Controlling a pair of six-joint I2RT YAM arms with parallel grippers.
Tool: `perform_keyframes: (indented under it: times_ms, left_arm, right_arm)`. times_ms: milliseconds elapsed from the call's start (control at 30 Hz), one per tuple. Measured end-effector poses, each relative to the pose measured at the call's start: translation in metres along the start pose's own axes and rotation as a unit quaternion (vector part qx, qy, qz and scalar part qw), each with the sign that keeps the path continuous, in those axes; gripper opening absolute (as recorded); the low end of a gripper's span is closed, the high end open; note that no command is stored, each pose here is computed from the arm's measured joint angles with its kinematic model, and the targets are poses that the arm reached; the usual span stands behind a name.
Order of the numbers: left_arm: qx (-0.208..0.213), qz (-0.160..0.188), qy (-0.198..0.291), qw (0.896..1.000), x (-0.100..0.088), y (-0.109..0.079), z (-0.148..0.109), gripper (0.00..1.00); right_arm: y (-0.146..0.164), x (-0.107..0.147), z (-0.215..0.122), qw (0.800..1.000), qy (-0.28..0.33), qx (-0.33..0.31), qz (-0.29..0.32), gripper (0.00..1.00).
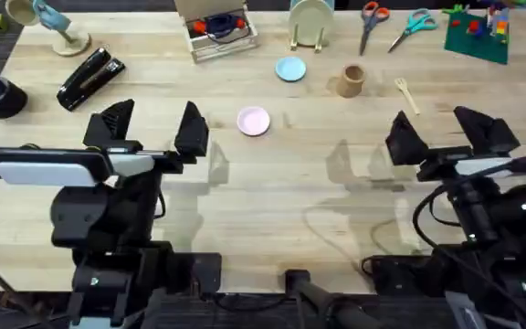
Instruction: Pick up a utensil and set it on the pink plate, then put the other utensil in the container.
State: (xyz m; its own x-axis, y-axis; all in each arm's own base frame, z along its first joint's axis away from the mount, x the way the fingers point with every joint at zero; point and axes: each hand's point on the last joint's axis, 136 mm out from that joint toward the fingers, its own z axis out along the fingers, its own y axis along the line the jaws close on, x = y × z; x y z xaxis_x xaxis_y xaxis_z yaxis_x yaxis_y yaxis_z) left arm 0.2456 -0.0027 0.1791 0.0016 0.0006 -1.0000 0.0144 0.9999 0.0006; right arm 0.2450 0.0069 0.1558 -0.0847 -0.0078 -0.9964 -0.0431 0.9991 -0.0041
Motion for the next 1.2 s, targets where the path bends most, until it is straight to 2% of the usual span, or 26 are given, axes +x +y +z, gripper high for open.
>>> perform_keyframes:
  times_ms: [67,133,300,533,700,900,1200]
  left_arm:
    - [0.0,0.0,0.004,1.0,-0.005,0.0,-0.002,0.994]
    - [0.0,0.0,-0.001,1.0,-0.018,0.0,-0.006,0.994]
    - [0.0,0.001,-0.009,1.0,-0.063,0.0,-0.024,0.994]
    - [0.0,0.001,0.051,0.999,-0.096,-0.001,-0.059,0.993]
    - [0.0,0.0,0.098,0.995,-0.12,-0.001,-0.069,0.993]
    - [0.0,0.0,0.179,0.984,-0.138,-0.001,-0.061,0.993]
    - [0.001,-0.002,0.311,0.951,-0.15,0.0,-0.034,0.993]
  right_arm:
    - [0.0,-0.006,-0.002,1.0,-0.003,0.0,0.0,0.994]
    - [0.0,-0.016,-0.005,1.0,-0.007,0.0,0.0,0.994]
    - [0.001,-0.052,-0.024,1.0,-0.006,-0.001,0.0,0.993]
    - [0.002,-0.082,-0.053,0.999,0.048,-0.001,-0.002,0.995]
    - [0.002,-0.101,-0.062,0.996,0.093,-0.002,-0.003,0.993]
    - [0.003,-0.123,-0.059,0.987,0.161,-0.004,0.001,0.994]
    - [0.002,-0.146,-0.051,0.96,0.278,-0.007,0.007,0.993]
